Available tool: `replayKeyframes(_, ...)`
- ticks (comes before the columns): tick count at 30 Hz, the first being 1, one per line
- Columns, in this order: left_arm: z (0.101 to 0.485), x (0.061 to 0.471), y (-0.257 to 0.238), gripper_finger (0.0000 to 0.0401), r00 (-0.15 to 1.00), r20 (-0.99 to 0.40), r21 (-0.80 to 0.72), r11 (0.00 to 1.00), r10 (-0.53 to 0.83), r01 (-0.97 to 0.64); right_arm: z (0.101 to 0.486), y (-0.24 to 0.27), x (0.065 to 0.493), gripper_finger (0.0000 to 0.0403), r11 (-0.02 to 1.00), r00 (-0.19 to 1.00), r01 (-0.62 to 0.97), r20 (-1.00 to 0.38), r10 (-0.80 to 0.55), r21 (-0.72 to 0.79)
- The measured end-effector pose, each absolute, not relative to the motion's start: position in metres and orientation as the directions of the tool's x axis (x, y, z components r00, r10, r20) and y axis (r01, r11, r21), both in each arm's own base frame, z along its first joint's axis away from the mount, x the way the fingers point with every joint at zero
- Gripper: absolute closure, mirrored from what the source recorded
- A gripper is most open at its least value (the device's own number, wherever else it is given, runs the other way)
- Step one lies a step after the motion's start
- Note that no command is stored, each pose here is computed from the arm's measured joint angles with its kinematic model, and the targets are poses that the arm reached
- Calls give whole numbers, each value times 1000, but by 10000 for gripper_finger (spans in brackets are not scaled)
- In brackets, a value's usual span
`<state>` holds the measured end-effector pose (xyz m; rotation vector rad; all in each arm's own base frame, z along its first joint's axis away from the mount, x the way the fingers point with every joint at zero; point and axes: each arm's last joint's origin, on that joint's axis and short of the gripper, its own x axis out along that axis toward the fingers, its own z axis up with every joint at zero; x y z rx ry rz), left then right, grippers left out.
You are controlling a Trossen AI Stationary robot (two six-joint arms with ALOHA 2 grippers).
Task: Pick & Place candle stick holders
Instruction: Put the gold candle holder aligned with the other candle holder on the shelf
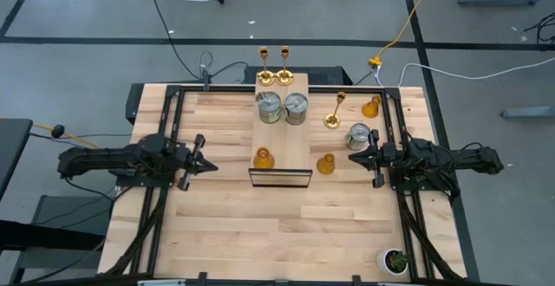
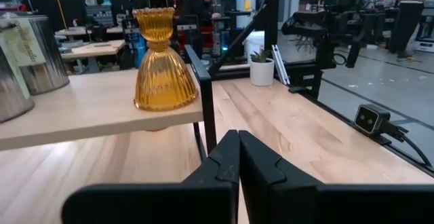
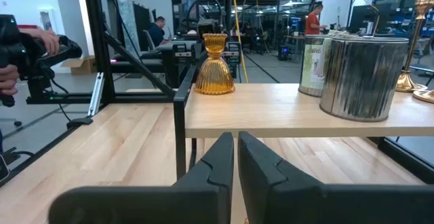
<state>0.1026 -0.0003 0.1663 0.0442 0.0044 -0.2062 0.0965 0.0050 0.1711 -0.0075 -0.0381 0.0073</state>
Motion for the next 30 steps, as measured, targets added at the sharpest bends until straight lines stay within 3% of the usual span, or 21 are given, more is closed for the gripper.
replayKeyframes(30,170,97,1,387,991,50,47,991,-124,122,171,5,96,376,1000,999,-7,38,7,-7)
